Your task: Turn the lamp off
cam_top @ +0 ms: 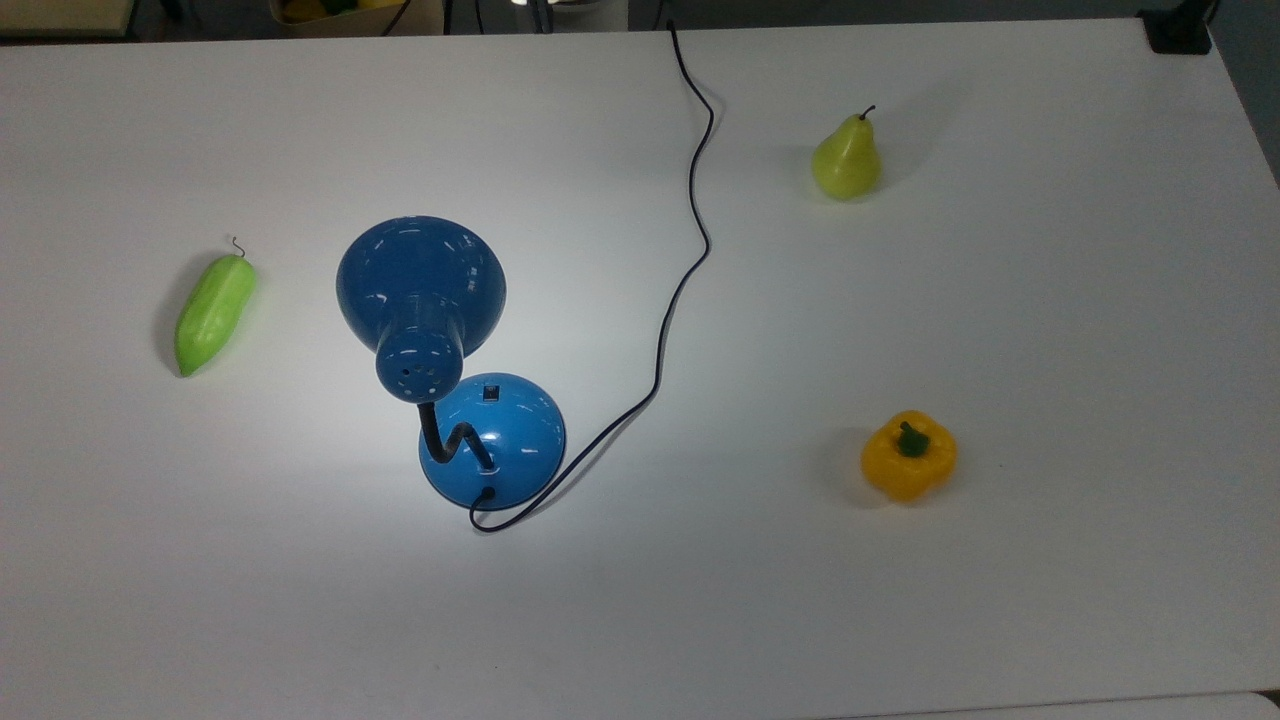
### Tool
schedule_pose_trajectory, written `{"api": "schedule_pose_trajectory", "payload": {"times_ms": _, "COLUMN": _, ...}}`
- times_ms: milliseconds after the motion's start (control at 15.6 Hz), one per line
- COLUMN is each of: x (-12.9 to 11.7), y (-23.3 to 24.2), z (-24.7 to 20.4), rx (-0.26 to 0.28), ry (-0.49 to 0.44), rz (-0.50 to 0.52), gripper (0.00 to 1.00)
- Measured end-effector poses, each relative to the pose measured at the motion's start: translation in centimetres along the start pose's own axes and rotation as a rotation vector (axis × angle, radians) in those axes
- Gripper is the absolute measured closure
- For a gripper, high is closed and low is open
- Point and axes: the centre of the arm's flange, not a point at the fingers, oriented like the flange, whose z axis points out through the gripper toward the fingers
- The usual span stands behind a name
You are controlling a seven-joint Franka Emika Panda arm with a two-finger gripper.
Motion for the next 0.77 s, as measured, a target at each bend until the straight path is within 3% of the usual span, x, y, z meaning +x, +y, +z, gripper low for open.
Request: {"api": "schedule_pose_trajectory", "payload": {"times_ms": 770, "x": -0.9, "y": 0.4, "z": 5.6, "rx": 0.003, "ry": -0.117, "rz": -0.079, "gripper": 0.99}}
